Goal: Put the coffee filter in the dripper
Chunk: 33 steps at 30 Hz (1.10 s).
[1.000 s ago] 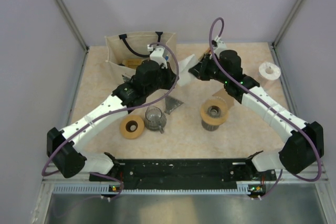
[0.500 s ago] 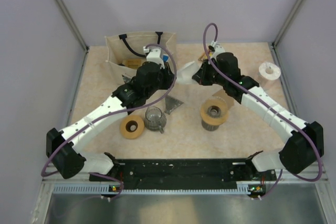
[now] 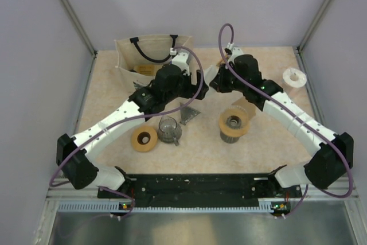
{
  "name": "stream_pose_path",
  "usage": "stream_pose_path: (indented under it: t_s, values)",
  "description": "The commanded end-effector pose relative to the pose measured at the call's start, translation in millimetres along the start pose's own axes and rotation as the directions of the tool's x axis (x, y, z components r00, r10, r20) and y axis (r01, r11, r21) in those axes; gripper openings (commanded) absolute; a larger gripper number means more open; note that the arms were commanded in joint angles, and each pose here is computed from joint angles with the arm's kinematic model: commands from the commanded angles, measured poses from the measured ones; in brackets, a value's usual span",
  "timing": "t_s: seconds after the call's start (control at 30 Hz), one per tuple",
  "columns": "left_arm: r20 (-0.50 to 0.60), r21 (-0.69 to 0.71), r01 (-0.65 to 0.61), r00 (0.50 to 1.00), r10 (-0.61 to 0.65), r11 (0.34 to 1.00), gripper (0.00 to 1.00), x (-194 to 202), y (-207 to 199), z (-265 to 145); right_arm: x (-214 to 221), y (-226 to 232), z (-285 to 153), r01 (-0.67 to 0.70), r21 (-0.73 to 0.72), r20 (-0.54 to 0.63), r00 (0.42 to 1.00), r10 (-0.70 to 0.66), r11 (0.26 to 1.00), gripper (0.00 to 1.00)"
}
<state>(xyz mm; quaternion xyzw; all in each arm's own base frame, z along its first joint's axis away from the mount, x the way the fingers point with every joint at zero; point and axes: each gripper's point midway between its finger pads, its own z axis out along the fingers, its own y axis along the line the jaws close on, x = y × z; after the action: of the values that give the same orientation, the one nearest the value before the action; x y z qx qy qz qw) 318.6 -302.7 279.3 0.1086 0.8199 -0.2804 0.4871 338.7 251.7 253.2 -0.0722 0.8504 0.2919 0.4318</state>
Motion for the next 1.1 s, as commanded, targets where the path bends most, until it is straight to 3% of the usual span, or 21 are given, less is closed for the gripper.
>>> stream_pose_path:
  t_s: [0.0, 0.3, 0.53, 0.7, 0.9, 1.07]
  values:
    - [0.025, -0.012, -0.072, 0.997, 0.072, 0.997, 0.99, -13, -13, 5, -16, 11, -4, 0.031, 0.007, 0.025, 0.999, -0.031, 1.000, 0.00]
    - [0.055, -0.350, -0.110, 0.989, 0.138, 0.930, 0.92, -26, 42, 5, -6, 23, -12, 0.043, -0.052, -0.040, 0.998, -0.045, 0.998, 0.00]
    - [0.093, -0.430, -0.067, 0.989, 0.118, 0.900, 0.90, -31, 55, -2, 3, 17, -13, 0.085, -0.019, -0.092, 0.992, -0.086, 0.996, 0.00]
    - [0.108, -0.326, -0.048, 0.990, 0.087, 0.944, 0.90, -30, 37, 0, 11, 13, -9, 0.138, 0.007, -0.116, 0.984, -0.136, 0.990, 0.00]
    - [0.095, -0.303, -0.048, 0.992, 0.081, 0.952, 0.90, -29, 32, 2, 14, 21, -10, 0.188, -0.033, -0.116, 0.975, -0.191, 0.982, 0.00]
    - [0.014, -0.061, -0.152, 0.988, 0.153, 0.986, 0.88, -12, -6, 8, 6, 30, -14, 0.196, -0.063, -0.075, 0.977, -0.200, 0.979, 0.00]
